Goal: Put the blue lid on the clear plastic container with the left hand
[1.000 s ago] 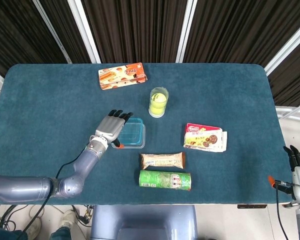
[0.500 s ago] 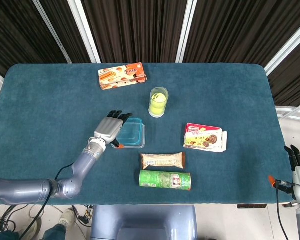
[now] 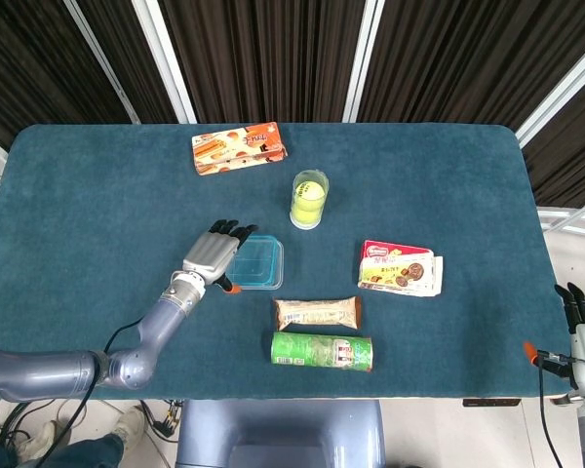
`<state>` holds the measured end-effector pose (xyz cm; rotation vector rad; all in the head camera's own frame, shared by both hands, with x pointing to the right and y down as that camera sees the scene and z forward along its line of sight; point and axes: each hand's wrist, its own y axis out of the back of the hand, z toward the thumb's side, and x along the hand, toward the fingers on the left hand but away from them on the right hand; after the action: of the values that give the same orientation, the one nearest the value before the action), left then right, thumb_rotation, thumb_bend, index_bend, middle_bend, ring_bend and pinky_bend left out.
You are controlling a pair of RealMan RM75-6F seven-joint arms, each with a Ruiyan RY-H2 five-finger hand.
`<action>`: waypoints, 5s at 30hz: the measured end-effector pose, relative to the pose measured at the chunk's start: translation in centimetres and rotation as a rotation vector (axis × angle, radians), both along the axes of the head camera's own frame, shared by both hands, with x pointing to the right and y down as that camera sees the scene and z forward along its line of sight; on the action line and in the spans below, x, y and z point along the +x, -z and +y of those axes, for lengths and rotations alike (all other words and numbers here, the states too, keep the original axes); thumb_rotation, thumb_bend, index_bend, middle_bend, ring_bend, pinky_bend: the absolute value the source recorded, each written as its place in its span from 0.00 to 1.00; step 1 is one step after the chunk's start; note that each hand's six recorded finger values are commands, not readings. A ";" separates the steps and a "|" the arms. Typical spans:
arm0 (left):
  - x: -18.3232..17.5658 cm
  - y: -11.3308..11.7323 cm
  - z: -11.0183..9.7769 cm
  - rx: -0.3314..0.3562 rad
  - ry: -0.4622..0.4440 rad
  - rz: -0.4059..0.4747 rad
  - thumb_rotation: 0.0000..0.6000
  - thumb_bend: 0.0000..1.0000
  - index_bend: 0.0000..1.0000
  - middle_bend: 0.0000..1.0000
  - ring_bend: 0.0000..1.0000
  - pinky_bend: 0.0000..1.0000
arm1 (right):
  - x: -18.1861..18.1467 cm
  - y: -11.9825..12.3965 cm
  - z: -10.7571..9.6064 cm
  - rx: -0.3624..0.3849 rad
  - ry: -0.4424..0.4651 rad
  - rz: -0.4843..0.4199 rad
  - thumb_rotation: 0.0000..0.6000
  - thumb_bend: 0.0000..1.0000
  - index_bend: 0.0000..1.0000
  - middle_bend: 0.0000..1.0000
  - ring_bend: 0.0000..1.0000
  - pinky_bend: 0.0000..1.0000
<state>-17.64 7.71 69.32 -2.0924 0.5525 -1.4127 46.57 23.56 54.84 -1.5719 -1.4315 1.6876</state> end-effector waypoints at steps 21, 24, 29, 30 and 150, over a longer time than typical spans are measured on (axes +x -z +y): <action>0.8 -0.6 0.3 0.000 -0.015 0.010 1.00 0.13 0.07 0.34 0.00 0.00 | 0.0 0.0 -0.1 0.001 0.001 0.000 1.00 0.29 0.10 0.00 0.00 0.00; 0.9 -0.6 0.3 -0.001 -0.014 0.012 1.00 0.13 0.07 0.34 0.00 0.00 | 0.0 0.0 0.0 0.001 0.001 0.000 1.00 0.29 0.10 0.00 0.00 0.00; 1.0 -0.6 0.4 -0.001 -0.014 0.014 1.00 0.13 0.07 0.34 0.00 0.00 | 0.0 0.0 -0.1 0.003 0.002 -0.001 1.00 0.29 0.10 0.00 0.00 0.00; 1.0 -0.6 0.4 -0.002 -0.014 0.016 1.00 0.13 0.07 0.34 0.00 0.00 | 0.0 0.0 -0.1 0.002 0.002 0.000 1.00 0.29 0.10 0.00 0.00 0.00; 1.0 -2.2 1.3 0.059 -0.099 -0.071 1.00 0.08 0.02 0.19 0.00 0.00 | 0.1 0.0 0.0 -0.006 -0.018 -0.012 1.00 0.29 0.10 0.00 0.00 0.00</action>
<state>-16.64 9.05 71.57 -1.9874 0.4504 -1.3914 46.70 23.53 54.85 -1.5798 -1.4521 1.6973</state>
